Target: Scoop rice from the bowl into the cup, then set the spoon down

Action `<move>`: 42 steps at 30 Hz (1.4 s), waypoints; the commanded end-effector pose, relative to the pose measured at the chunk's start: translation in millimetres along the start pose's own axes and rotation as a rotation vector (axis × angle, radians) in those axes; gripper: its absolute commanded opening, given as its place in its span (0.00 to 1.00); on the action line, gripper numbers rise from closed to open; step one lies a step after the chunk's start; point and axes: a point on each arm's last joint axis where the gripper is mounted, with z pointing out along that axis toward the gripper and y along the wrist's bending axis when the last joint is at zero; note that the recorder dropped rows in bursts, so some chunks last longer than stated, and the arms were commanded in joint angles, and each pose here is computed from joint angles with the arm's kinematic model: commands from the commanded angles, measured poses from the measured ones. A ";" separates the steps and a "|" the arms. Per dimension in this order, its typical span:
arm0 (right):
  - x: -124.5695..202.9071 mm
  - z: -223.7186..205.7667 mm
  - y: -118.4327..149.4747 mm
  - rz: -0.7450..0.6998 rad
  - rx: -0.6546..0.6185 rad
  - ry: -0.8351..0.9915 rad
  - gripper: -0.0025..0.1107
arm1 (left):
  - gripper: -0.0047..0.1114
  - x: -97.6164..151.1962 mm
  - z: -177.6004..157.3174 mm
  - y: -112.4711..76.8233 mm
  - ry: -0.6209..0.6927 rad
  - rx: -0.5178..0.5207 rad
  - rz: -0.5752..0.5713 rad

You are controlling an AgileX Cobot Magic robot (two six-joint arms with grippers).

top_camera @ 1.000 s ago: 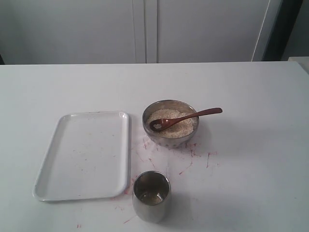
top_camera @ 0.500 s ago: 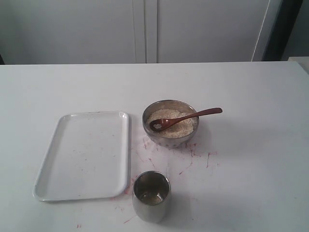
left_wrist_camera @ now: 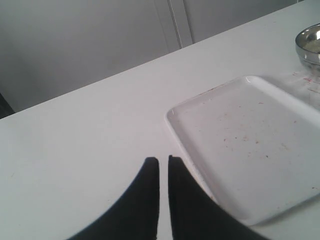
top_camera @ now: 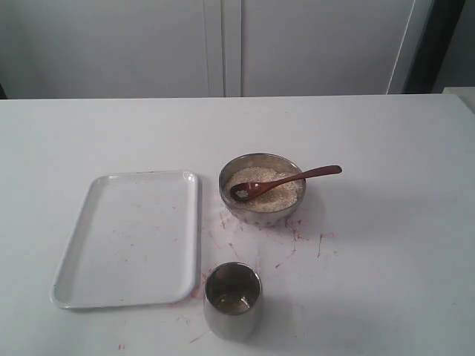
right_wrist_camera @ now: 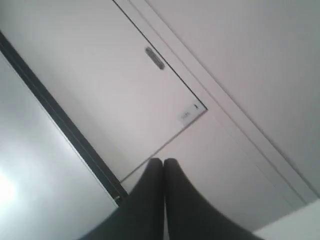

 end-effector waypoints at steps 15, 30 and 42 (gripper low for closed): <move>-87.3 -33.8 81.3 -0.361 -0.201 -0.224 0.02 | 0.16 -1.7 -0.2 0.1 -0.011 0.001 -0.008; -118.7 40.4 121.1 -0.811 -0.324 0.105 0.02 | 0.16 -1.7 -0.2 0.1 -0.011 0.001 -0.008; -96.4 149.0 112.7 -0.972 -0.114 0.585 0.02 | 0.16 -1.7 -0.2 0.1 -0.011 0.001 -0.008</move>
